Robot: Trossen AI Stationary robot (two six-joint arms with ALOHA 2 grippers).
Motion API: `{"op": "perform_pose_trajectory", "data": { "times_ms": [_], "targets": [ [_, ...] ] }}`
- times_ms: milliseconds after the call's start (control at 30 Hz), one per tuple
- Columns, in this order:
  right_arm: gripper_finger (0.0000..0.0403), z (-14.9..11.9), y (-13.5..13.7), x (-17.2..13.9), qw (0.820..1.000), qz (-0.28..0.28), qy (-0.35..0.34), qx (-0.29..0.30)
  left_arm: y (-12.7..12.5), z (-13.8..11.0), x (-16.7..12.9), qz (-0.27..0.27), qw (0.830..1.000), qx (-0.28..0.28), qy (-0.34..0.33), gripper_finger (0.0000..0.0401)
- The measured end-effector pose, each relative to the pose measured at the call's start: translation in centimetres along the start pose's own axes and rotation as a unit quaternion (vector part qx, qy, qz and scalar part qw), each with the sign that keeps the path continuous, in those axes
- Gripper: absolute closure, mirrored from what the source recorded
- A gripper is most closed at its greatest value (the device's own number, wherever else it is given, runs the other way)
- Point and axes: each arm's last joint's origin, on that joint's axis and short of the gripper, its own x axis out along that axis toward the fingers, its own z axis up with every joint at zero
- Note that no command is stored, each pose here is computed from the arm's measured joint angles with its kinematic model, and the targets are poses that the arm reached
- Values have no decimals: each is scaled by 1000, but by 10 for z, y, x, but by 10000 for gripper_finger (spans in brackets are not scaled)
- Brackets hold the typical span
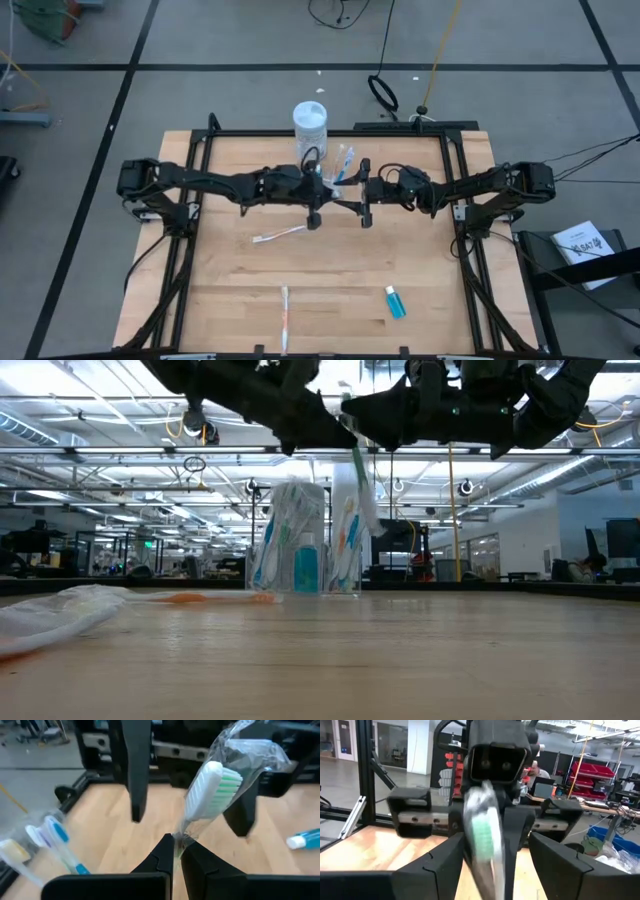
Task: Pick & Place toothbrushing station
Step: Put the green toothbrush into the transparent organizer
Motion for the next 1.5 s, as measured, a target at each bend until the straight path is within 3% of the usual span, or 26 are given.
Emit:
{"op": "perform_pose_trajectory", "data": {
  "times_ms": [1033, 1500],
  "targets": [
    [353, -4, -1, 0, 1000, 0, 21, 0, 0, 2, 5, 1, 1000, 2, 6, 381],
    [369, -4, -2, 0, 1000, 0, 21, -3, 0, 2, 5, 11, 1000, 2, 6, 381]
  ]
}}
